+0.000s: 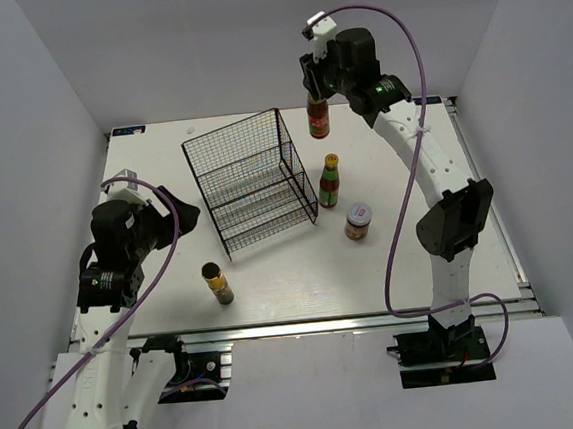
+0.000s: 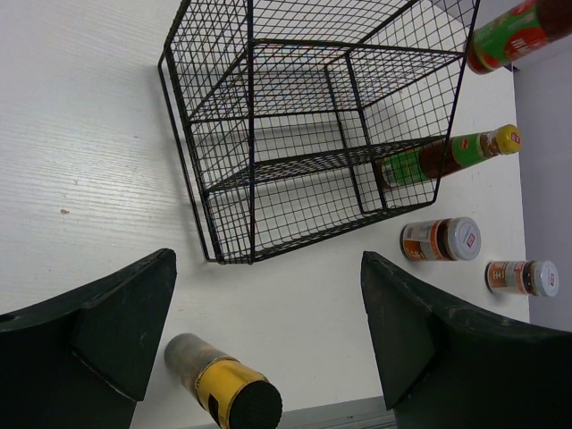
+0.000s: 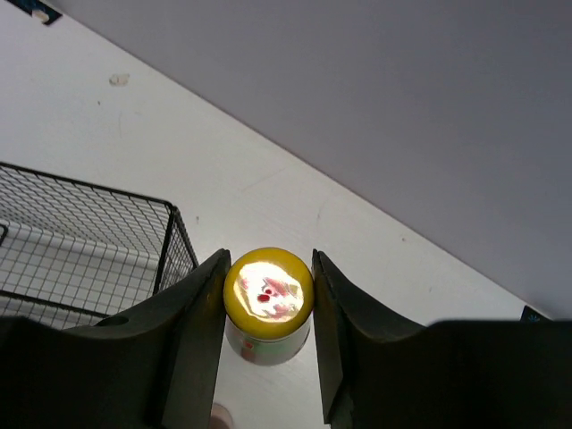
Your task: Organize the condiment bottles
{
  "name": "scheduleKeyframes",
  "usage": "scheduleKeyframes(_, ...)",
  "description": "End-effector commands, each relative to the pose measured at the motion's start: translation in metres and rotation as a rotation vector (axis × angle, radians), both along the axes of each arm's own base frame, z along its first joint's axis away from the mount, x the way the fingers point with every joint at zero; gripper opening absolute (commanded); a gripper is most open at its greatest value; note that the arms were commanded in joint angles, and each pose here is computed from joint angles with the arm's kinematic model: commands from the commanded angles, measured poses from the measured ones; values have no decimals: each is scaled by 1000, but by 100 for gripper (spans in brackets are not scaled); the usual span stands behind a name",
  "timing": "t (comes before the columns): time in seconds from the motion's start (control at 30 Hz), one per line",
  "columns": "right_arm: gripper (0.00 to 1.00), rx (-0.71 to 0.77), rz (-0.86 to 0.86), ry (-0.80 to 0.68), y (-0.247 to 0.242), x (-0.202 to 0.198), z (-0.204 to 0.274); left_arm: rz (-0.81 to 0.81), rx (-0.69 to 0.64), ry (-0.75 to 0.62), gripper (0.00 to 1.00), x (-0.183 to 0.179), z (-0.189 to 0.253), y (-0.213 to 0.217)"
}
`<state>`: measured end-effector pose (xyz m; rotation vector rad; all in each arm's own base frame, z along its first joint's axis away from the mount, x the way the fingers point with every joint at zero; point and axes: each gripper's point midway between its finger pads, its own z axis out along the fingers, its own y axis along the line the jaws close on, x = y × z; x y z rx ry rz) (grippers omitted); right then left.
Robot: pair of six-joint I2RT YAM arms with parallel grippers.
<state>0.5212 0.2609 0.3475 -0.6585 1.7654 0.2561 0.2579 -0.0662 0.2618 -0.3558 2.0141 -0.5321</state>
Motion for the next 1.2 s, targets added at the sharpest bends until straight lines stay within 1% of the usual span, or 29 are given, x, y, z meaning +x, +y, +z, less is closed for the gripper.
scheduleKeyframes(0.0, 0, 181, 5, -362, -3, -16, 145, -19, -3, -44, 93, 0, 15, -2)
scheduleKeyframes(0.1, 0, 216, 22, -428, 2, -25, 169, -19, -2, -47, 93, 0, 16, -3)
scheduleKeyframes(0.2, 0, 240, 55, -459, 16, -36, 183, -22, -3, -49, 93, 1, 16, -3)
scheduleKeyframes(0.63, 0, 315, 155, -565, 57, -78, 225, -15, -4, -53, 93, -2, 15, -2)
scheduleKeyframes(0.83, 0, 343, 205, -538, 81, -90, 220, -16, -10, -53, 94, -1, 13, -3)
scheduleKeyframes(0.97, 0, 352, 211, -497, 96, -79, 200, -18, -7, -56, 93, -3, 14, -3)
scheduleKeyframes(1.17, 0, 353, 210, -478, 111, -61, 179, -8, -3, -59, 94, -6, 16, -1)
